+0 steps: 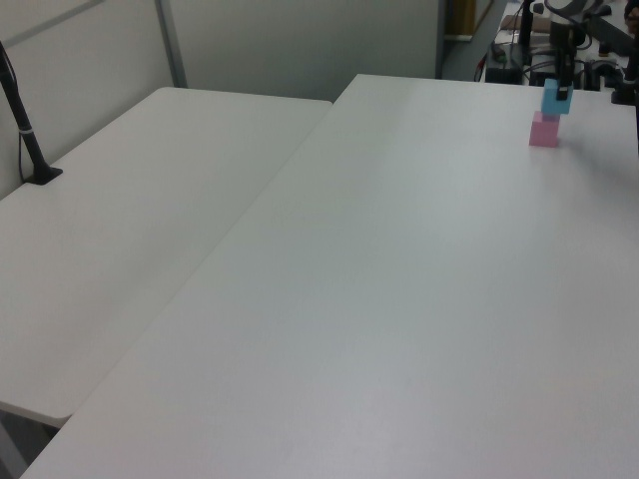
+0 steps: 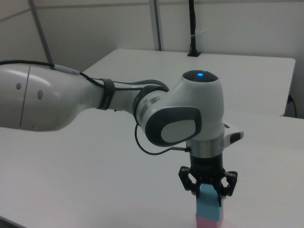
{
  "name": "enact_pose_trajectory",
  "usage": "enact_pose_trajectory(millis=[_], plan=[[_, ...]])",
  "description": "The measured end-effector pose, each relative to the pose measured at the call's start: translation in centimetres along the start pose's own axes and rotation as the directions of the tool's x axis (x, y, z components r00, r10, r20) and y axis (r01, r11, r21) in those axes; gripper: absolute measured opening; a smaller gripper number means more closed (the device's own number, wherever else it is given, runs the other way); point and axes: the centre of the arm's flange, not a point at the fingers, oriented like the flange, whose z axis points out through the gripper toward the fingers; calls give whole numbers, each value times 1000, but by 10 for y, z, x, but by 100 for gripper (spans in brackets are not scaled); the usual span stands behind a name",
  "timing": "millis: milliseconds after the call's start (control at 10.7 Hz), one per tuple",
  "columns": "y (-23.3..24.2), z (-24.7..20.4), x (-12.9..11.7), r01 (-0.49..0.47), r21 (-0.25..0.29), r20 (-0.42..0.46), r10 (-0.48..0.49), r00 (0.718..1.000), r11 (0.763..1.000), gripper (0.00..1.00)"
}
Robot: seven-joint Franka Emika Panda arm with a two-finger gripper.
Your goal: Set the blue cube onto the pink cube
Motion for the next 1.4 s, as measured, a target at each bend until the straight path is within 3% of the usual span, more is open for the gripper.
enact_pose_trajectory(millis=[280,561,935,1215,1309,1402], plan=[[-2,6,4,7,7,7,-7,1000,1000,56],[-3,6,4,-7,7,7,7,1000,1000,97],[-1,-19,5,-163,-9,-37,162,986,987,100],[-36,-106,3,-331,83,-25,334,942,940,100],[-57,-133,7,-401,100,-13,404,915,911,100],[-80,-157,15,-490,106,-8,493,870,865,100]])
